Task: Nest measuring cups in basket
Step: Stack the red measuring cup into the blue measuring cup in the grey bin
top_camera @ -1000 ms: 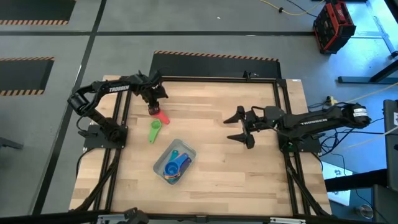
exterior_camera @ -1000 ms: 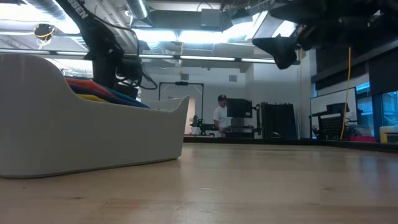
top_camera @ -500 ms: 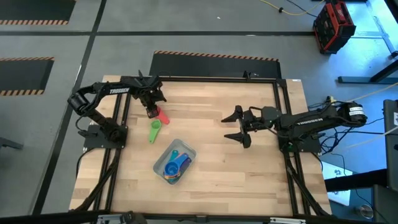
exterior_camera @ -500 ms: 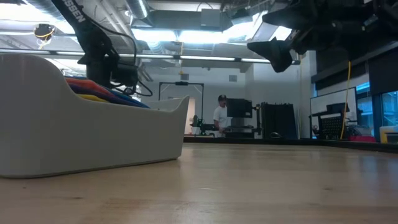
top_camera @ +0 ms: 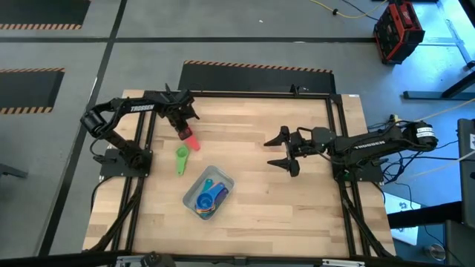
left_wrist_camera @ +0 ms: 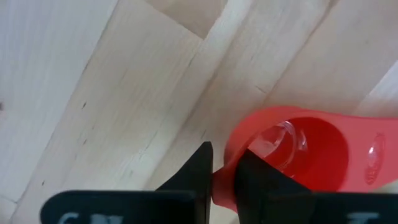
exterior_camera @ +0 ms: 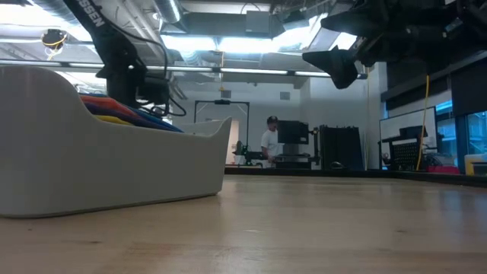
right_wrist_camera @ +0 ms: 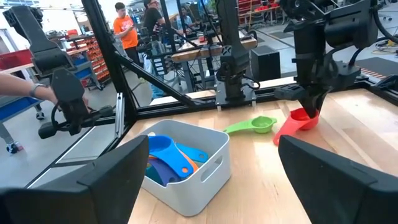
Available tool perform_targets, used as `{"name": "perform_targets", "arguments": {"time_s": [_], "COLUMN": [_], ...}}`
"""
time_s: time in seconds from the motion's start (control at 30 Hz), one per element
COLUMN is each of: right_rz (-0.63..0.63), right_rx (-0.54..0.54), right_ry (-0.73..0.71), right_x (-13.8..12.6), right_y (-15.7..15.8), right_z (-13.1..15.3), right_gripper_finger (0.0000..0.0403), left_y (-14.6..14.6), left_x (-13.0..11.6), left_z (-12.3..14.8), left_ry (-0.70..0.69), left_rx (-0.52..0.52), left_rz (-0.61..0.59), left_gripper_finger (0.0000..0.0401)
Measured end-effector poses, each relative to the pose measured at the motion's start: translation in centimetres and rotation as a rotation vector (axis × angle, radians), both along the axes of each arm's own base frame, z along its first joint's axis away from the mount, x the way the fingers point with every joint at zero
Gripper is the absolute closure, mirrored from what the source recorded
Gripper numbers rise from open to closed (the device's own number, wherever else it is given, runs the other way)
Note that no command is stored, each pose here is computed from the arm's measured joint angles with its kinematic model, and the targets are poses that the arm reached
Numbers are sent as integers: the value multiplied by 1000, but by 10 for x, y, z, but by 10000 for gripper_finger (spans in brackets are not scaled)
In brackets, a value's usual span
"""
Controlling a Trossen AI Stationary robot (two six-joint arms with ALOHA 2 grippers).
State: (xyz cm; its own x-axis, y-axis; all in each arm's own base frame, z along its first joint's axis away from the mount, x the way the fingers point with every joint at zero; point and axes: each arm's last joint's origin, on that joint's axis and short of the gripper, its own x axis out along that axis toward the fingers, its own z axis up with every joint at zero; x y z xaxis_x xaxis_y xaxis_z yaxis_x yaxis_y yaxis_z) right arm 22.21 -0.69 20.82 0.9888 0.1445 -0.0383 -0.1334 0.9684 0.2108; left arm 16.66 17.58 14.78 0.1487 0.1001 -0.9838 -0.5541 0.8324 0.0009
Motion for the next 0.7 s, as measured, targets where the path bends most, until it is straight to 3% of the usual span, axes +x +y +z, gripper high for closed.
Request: {"name": "perform_targets", "arguments": {"time_s": [0.27,0.5,0.7], "right_rz": [0,0,0], "right_rx": [-2,-3,-3], "right_ry": [0,0,1], "right_x": [0,0,0], "right_y": [0,0,0], "right_z": [0,0,0], "right_gripper_finger": [41,41,41], "left_y": [13,9,-14], "left_x": [11,23,42], "left_z": [24,62,96], "left_ry": [-37,11,35], "left_rx": [37,-39,-107], "left_rz": [137,238,262], "left_gripper_finger": [369,373,373]}}
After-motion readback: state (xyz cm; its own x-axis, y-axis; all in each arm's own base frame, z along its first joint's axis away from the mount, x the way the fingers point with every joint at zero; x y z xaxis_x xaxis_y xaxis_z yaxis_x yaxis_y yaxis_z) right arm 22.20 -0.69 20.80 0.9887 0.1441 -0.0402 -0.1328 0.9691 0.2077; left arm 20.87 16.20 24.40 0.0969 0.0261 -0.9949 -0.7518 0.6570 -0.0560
